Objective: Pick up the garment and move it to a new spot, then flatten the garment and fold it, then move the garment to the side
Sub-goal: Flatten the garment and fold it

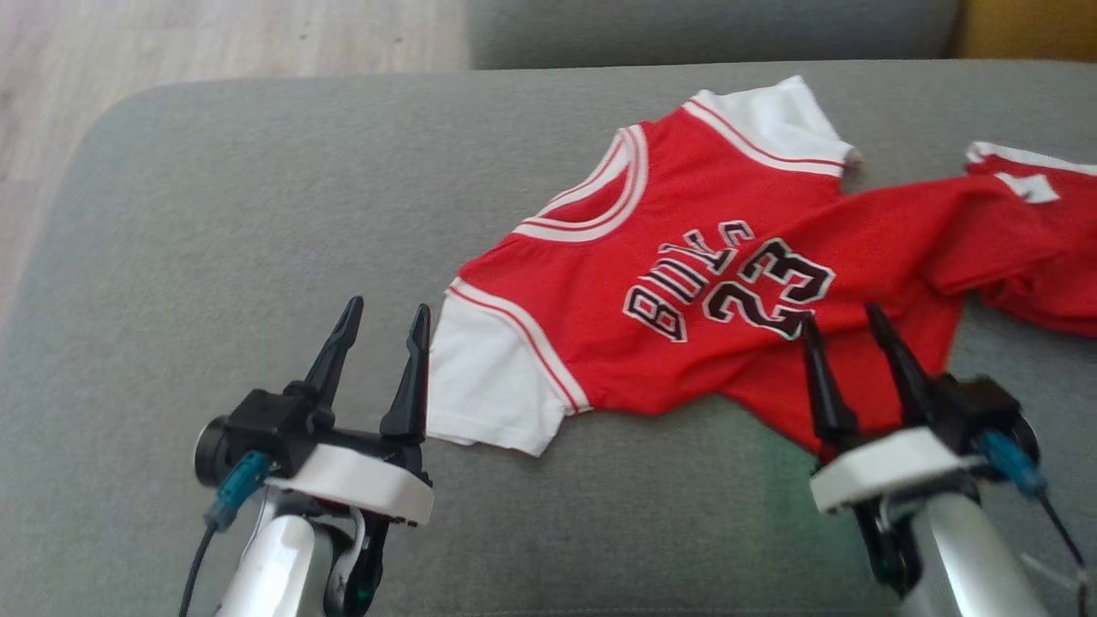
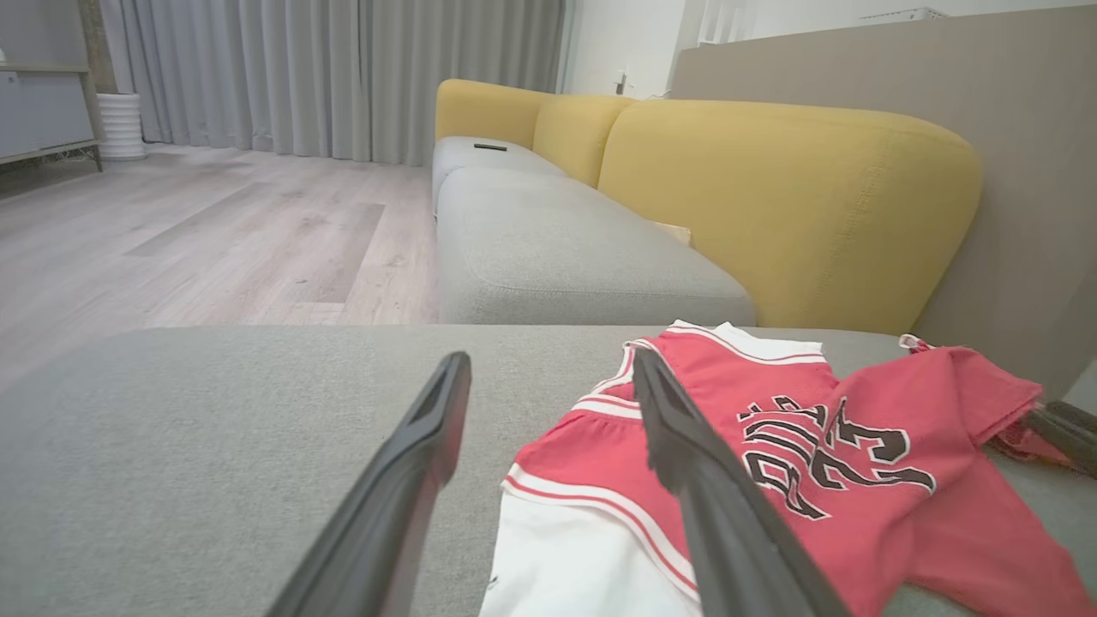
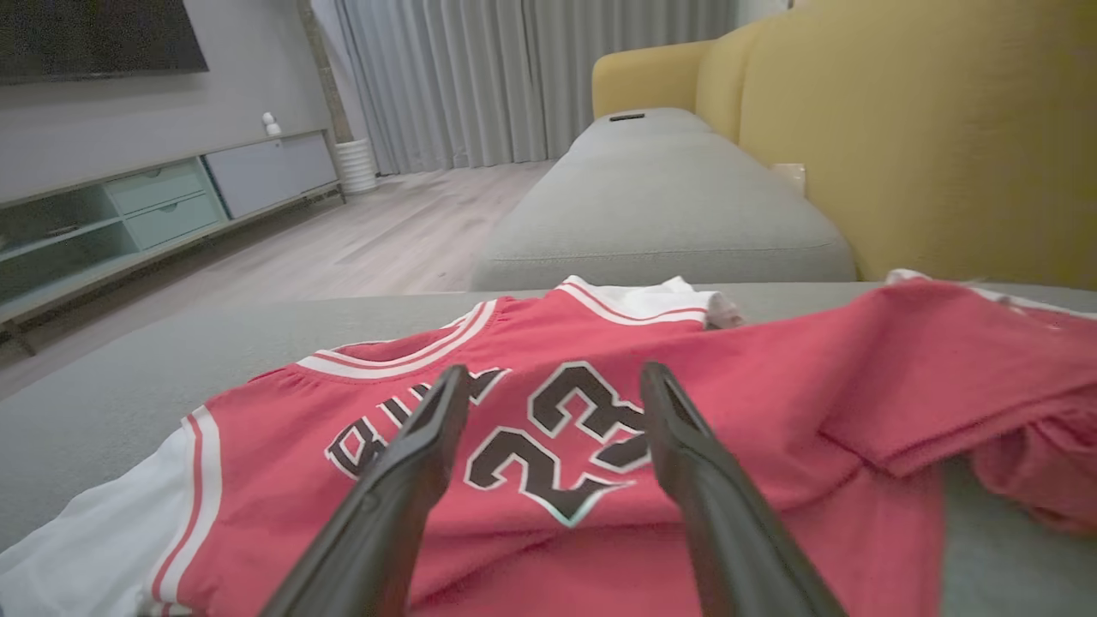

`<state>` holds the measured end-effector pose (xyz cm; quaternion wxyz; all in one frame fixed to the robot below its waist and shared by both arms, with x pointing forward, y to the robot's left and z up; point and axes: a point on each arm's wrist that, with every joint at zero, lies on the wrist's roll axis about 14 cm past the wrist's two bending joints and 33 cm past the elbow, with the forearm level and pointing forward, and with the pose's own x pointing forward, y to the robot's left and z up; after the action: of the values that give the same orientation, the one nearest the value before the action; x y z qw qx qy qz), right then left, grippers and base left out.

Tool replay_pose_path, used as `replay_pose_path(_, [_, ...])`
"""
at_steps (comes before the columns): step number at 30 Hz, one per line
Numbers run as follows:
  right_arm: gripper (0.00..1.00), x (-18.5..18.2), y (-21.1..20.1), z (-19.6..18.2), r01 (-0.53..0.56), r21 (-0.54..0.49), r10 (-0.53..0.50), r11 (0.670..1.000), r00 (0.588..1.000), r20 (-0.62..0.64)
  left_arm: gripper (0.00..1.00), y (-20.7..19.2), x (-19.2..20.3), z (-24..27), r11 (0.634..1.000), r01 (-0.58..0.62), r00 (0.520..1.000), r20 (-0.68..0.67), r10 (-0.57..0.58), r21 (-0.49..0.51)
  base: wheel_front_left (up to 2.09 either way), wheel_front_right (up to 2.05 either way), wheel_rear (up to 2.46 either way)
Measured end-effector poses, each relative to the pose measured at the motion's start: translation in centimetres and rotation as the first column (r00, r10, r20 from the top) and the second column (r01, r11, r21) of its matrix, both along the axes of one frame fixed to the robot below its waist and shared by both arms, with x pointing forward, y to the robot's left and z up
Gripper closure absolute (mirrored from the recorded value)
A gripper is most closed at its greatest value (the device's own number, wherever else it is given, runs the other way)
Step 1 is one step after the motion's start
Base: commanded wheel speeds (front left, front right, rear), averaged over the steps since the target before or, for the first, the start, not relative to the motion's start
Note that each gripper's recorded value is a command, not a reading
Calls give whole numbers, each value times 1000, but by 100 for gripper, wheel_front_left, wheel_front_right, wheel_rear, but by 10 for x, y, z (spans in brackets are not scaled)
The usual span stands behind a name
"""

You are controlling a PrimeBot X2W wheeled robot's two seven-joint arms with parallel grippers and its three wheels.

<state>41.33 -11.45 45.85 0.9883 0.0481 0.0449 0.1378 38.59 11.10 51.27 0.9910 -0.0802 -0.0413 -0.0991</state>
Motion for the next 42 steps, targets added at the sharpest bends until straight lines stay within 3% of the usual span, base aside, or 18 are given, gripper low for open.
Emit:
replay_pose_path(6, [0,-26,-34,-3,120,-14,-120,993,993,2,0,-11,4,-3,999,33,999,-7,-33,-3,0,0,0])
replay_pose_path(18, [0,-26,-31,5,127,30,-128,991,992,20,0,-16,3,-37,998,60,992,-111,-59,7,0,0,0])
replay_pose_path(28, [0,-27,-36,0,143,32,-143,989,990,6,0,-14,-18,-119,990,92,931,-362,-49,103,0,0,0])
replay_pose_path(42, [0,-31,-42,-10,162,24,-162,986,987,-25,0,-12,-4,-150,976,126,888,-458,-32,176,0,0,0])
